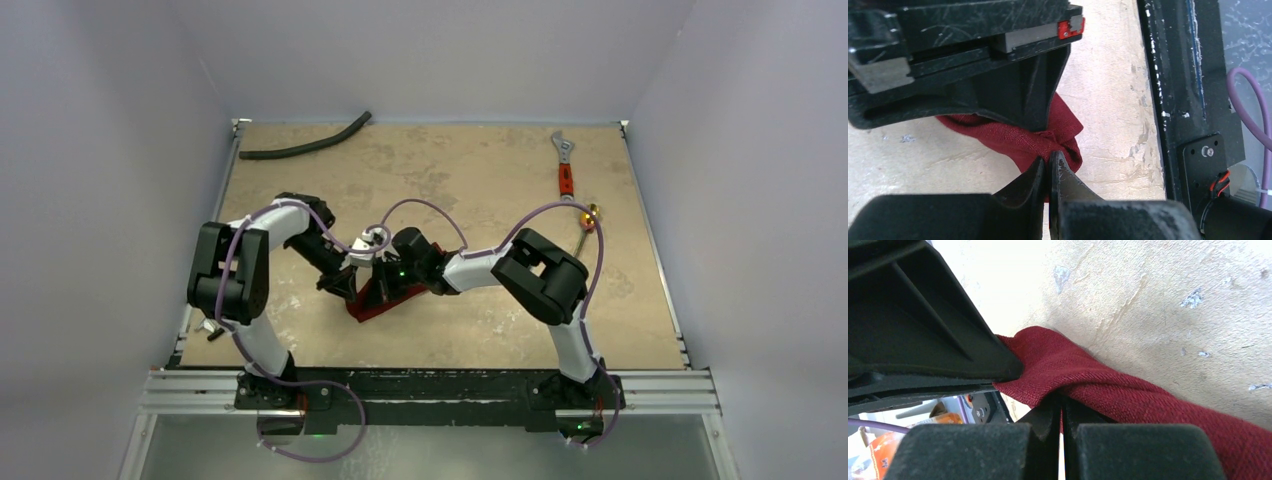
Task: Fold the napkin into a case and place the utensils inside
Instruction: Smooth out the smaller rectangle-folded napkin at the center of the board.
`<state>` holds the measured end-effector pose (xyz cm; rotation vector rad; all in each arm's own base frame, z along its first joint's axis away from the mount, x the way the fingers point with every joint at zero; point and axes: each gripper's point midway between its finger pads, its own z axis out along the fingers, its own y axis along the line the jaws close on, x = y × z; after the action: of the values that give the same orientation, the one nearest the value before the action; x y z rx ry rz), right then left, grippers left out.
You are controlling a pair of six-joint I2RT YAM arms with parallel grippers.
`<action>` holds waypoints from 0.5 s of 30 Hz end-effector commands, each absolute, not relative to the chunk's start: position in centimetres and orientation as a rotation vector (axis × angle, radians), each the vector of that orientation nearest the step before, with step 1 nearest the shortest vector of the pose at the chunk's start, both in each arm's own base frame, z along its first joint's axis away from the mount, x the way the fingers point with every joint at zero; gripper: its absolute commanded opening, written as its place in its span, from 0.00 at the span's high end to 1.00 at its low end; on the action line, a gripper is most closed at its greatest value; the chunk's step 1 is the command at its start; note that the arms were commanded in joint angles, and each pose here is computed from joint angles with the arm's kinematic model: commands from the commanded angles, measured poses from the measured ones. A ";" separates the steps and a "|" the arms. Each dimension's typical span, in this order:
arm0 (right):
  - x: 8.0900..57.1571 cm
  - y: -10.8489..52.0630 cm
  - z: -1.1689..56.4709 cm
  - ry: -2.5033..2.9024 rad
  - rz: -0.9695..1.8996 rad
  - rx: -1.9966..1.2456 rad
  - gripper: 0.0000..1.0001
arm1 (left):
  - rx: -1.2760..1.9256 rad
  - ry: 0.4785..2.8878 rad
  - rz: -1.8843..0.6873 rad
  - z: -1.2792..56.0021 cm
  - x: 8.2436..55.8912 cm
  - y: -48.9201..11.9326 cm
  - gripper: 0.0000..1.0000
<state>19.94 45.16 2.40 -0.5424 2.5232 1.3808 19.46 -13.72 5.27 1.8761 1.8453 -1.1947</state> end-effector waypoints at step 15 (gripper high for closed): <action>21.8 45.2 1.9 2.561 1.224 -0.382 1.00 | 1.681 1.838 -1.360 6.8 20.2 -14.7 1.00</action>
<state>20.09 45.35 2.51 -0.4956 2.5405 1.3337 19.46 -13.61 5.41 1.8124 1.8518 -1.2748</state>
